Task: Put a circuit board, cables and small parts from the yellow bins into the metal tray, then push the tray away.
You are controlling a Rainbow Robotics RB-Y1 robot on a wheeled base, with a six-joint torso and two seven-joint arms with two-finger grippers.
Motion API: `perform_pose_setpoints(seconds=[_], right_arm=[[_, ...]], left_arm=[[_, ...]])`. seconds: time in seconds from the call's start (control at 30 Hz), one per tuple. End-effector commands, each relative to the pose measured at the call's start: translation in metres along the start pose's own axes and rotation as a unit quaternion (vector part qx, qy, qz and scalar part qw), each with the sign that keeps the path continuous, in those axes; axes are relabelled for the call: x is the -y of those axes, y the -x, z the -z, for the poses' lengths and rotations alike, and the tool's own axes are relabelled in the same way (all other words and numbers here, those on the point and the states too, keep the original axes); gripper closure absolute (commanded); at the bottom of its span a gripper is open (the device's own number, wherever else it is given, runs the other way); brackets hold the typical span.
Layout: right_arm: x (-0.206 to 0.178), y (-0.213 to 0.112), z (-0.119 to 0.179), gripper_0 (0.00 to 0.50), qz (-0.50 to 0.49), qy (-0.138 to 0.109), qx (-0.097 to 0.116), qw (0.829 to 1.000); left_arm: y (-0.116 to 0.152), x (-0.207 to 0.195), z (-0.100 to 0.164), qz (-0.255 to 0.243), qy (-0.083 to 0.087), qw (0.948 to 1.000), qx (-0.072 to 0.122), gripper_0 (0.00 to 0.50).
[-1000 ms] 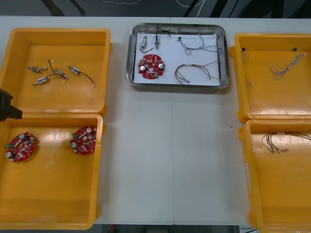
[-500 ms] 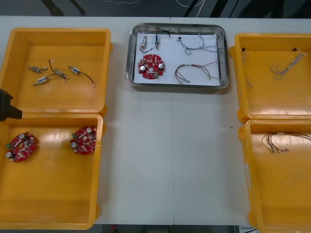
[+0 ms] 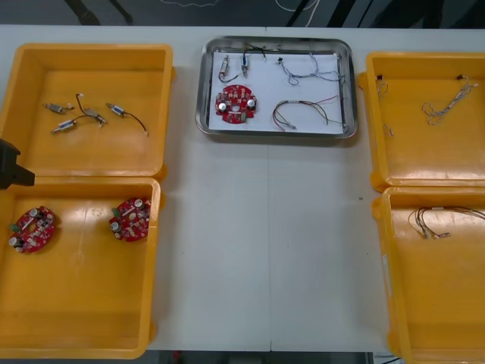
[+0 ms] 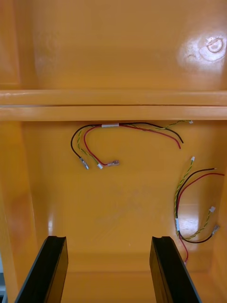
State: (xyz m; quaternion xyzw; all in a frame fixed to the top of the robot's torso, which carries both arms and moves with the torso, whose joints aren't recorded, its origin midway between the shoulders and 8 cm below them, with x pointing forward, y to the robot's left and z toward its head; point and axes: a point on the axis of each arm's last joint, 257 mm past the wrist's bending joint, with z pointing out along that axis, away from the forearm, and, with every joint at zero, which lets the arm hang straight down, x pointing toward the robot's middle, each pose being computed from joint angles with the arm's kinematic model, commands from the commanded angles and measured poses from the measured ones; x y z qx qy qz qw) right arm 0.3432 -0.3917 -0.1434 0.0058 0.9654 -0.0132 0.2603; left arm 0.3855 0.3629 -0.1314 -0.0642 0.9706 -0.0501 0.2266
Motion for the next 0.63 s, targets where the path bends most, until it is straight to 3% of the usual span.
perform_pose_setpoints(seconds=[0.03,0.3,0.63], right_arm=[[-0.0074,-0.0024,-0.0013,0.000,0.016,0.000,0.003,1.000],[-0.0059,-0.0089,-0.0026,0.000,0.013,-0.005,-0.010,1.000],[-0.0059,-0.0089,-0.0026,0.000,0.013,-0.005,-0.010,1.000]], left_arm=[[0.0042,-0.0149,0.0146,-0.041,0.025,0.9988,0.013,0.000],[0.0042,-0.0149,0.0146,-0.041,0.025,0.9988,0.013,0.000],[0.0042,-0.0149,0.0146,-0.041,0.025,0.9988,0.013,0.000]])
